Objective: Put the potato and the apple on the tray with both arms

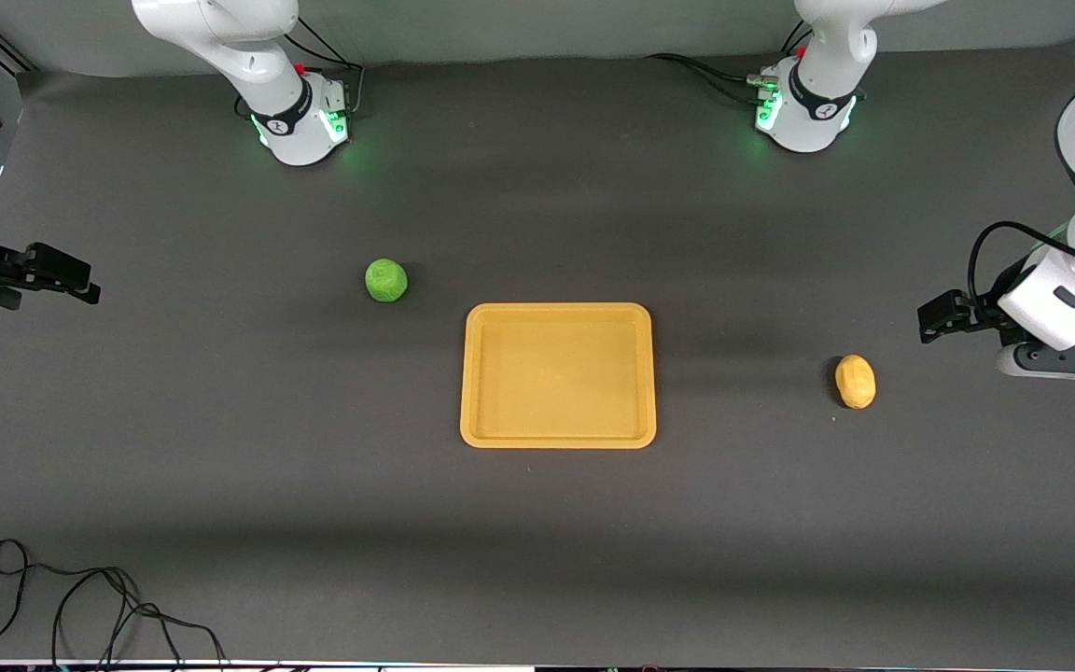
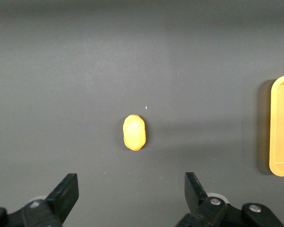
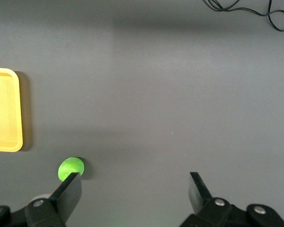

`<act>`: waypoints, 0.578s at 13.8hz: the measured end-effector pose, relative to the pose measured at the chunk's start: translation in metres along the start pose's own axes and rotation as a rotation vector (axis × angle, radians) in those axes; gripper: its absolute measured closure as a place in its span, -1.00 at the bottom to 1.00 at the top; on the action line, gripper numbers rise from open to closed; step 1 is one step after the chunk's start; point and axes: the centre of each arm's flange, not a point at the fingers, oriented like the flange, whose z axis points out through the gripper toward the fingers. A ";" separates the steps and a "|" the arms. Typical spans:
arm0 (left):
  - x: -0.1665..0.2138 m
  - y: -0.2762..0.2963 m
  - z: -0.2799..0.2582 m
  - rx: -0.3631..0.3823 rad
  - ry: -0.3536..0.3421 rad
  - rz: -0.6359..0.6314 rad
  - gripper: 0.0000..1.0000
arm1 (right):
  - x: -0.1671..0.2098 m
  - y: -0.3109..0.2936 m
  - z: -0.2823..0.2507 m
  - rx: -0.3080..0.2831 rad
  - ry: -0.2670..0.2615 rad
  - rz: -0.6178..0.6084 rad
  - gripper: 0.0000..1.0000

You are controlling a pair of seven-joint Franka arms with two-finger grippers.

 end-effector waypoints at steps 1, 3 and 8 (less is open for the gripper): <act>0.001 0.000 0.010 0.000 0.010 -0.002 -1.00 | 0.001 0.000 0.001 0.000 -0.002 -0.001 -1.00; -0.001 -0.005 0.040 -0.001 0.023 -0.012 -1.00 | 0.002 -0.001 0.003 0.000 -0.006 -0.002 -1.00; -0.025 -0.018 0.156 -0.012 0.055 -0.040 -1.00 | 0.002 -0.001 0.004 0.001 -0.008 -0.002 -1.00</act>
